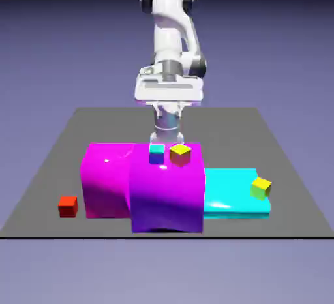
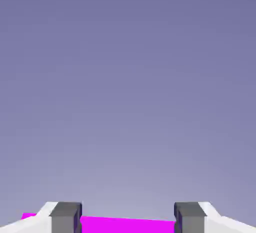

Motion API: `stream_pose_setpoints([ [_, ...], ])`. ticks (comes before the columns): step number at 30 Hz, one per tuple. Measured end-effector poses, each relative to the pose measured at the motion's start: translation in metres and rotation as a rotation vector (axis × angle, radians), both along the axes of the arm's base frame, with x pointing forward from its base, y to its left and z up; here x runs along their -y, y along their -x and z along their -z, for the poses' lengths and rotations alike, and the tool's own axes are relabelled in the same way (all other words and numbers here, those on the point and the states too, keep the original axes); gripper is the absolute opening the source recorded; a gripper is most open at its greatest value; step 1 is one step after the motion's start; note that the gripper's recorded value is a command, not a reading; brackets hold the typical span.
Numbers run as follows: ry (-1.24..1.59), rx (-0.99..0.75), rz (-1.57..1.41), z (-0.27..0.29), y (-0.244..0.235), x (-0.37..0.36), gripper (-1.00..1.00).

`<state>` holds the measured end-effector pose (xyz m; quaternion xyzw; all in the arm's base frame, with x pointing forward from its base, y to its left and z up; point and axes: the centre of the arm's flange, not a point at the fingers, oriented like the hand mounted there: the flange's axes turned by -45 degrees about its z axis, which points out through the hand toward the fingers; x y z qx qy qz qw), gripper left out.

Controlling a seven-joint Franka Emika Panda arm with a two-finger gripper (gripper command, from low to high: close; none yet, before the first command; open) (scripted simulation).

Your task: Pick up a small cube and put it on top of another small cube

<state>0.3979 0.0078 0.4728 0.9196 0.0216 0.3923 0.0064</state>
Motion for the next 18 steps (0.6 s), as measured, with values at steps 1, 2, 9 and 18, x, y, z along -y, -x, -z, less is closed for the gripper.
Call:
stream_pose_setpoints([
  [1, -0.013, -0.007, 0.02, -0.007, -0.008, 0.002, 0.0],
  [2, -0.043, -0.038, 0.061, -0.007, -0.019, 0.011, 0.0],
  [9, -0.263, -0.244, 0.348, 0.01, -0.086, 0.087, 0.0],
  [18, -0.551, -0.532, 0.765, 0.103, -0.112, 0.225, 0.0],
])
